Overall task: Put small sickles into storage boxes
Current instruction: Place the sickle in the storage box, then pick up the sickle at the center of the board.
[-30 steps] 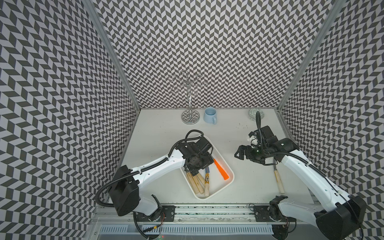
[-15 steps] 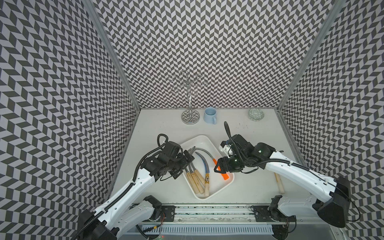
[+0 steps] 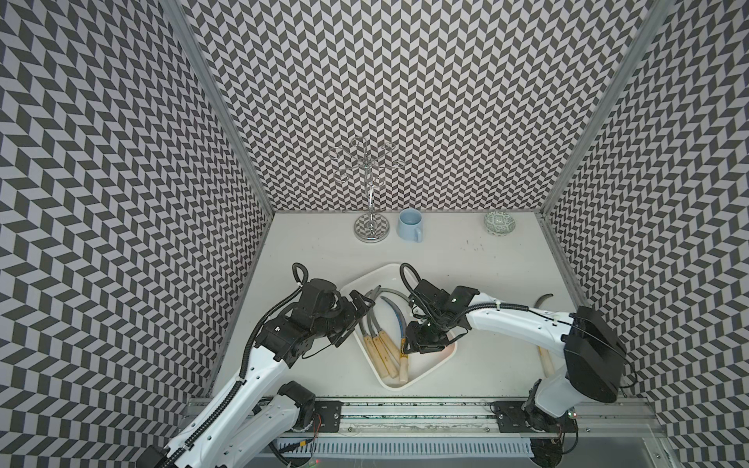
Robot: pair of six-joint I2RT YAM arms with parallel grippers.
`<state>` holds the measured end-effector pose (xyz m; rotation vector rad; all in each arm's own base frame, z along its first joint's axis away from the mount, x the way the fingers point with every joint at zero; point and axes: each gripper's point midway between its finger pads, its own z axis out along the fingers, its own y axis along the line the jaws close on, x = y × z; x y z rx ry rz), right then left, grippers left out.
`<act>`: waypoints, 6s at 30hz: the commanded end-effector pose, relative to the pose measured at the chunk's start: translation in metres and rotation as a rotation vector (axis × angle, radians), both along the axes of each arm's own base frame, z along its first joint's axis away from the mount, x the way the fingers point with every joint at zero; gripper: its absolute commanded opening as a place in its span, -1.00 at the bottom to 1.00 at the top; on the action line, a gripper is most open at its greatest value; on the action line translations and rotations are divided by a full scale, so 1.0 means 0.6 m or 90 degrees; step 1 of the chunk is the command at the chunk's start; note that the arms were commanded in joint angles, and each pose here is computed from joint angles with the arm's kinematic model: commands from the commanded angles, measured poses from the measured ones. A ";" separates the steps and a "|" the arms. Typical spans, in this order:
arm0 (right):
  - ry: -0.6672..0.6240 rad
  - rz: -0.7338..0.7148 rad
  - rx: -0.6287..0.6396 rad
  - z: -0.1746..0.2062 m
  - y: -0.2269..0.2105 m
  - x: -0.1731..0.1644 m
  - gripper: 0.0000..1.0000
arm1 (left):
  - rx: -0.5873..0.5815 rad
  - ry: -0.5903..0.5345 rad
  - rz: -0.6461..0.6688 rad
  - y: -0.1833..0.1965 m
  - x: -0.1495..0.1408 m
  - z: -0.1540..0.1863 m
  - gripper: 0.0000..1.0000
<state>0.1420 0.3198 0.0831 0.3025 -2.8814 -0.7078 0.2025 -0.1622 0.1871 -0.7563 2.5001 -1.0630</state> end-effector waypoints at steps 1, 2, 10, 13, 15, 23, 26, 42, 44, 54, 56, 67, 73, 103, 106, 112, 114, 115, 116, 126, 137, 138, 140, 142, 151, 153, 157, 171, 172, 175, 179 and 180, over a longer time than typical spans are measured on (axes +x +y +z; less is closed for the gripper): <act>-0.001 -0.006 0.008 -0.008 0.025 0.009 -0.04 | -0.002 -0.017 -0.007 0.007 -0.005 0.016 0.99; 0.000 -0.008 0.000 -0.015 0.025 0.011 -0.05 | -0.003 -0.016 -0.006 0.008 -0.006 0.014 0.99; 0.008 -0.009 -0.005 -0.034 0.043 0.022 -0.14 | -0.006 -0.010 -0.007 0.016 -0.009 0.004 0.99; 0.010 -0.014 -0.007 -0.039 0.047 0.026 -0.16 | -0.006 -0.010 -0.008 0.017 -0.006 0.005 0.99; 0.012 -0.013 -0.009 -0.045 0.049 0.027 -0.20 | -0.005 -0.011 -0.009 0.017 -0.004 0.005 0.99; -0.001 -0.004 -0.042 -0.054 0.037 0.035 -0.54 | -0.006 -0.006 -0.011 0.019 0.001 0.000 0.99; -0.020 -0.002 -0.047 -0.041 0.030 0.045 -0.60 | -0.009 -0.005 -0.011 0.019 0.002 -0.003 0.99; -0.162 0.017 -0.126 0.020 -0.036 0.113 -0.62 | -0.014 -0.008 0.009 0.026 0.014 -0.001 0.99; -0.190 0.030 -0.147 0.021 -0.045 0.124 -0.63 | -0.014 -0.009 0.010 0.026 0.016 0.000 0.99; -0.297 0.094 -0.184 0.027 -0.057 0.165 -0.63 | -0.018 -0.001 0.033 0.033 0.024 -0.001 0.99; -0.307 0.109 -0.184 0.027 -0.055 0.169 -0.63 | -0.022 -0.001 0.039 0.033 0.028 0.000 0.99; -0.313 0.163 -0.187 -0.003 -0.041 0.178 -0.63 | -0.042 -0.010 0.021 0.018 0.048 0.015 0.99; -0.300 0.168 -0.181 -0.026 -0.035 0.173 -0.63 | -0.070 -0.001 0.016 0.009 0.046 0.011 0.99; -0.242 0.177 -0.209 -0.100 -0.047 0.154 -0.61 | 0.099 0.071 0.052 0.075 0.038 -0.030 0.99; -0.241 0.177 -0.211 -0.099 -0.048 0.154 -0.58 | 0.110 0.076 0.049 0.078 0.039 -0.030 0.99; -0.239 0.171 -0.213 -0.097 -0.049 0.153 -0.53 | 0.089 0.064 0.050 0.071 0.043 -0.023 0.99; -0.241 0.170 -0.213 -0.095 -0.049 0.154 -0.52 | 0.090 0.058 0.044 0.071 0.043 -0.020 0.99; -0.241 0.170 -0.212 -0.093 -0.049 0.154 -0.50 | 0.094 0.057 0.042 0.072 0.043 -0.019 0.99; -0.241 0.169 -0.212 -0.092 -0.049 0.154 -0.46 | 0.100 0.055 0.043 0.074 0.043 -0.017 0.99; -0.250 0.156 -0.181 -0.056 -0.036 0.156 0.16 | 0.095 0.043 0.035 0.071 0.044 -0.011 0.99; -0.275 0.124 -0.112 0.056 -0.009 0.157 0.60 | 0.052 0.026 0.015 0.050 0.055 -0.011 0.99; -0.280 0.120 -0.108 0.065 -0.011 0.157 0.68 | 0.049 0.025 0.014 0.048 0.058 -0.012 0.99; -0.291 0.112 -0.107 0.080 -0.017 0.158 0.89 | 0.044 0.021 0.010 0.044 0.064 -0.010 0.99; -0.296 0.105 -0.113 0.088 -0.026 0.156 1.00 | 0.045 0.015 0.002 0.039 0.073 -0.007 0.99; -0.313 0.047 -0.149 0.103 -0.084 0.154 1.00 | 0.040 0.005 -0.032 0.009 0.115 -0.004 0.99; -0.313 0.029 -0.161 0.104 -0.103 0.157 1.00 | 0.039 0.003 -0.047 -0.007 0.122 -0.003 0.99; -0.311 -0.026 -0.178 0.104 -0.157 0.173 1.00 | 0.050 -0.003 -0.086 -0.051 0.136 -0.001 0.99; -0.245 -0.364 -0.256 0.098 -0.424 0.242 1.00 | 0.219 -0.138 -0.289 -0.194 0.132 0.081 0.99; -0.238 -0.393 -0.261 0.096 -0.445 0.242 1.00 | 0.220 -0.151 -0.300 -0.202 0.127 0.088 0.99; -0.207 -0.466 -0.260 0.083 -0.490 0.236 1.00 | 0.225 -0.185 -0.334 -0.219 0.111 0.102 0.99; -0.175 -0.555 -0.278 0.069 -0.544 0.215 1.00 | 0.254 -0.218 -0.385 -0.228 0.082 0.106 0.99; -0.174 -0.582 -0.285 0.068 -0.558 0.209 1.00 | 0.267 -0.232 -0.401 -0.230 0.074 0.110 0.99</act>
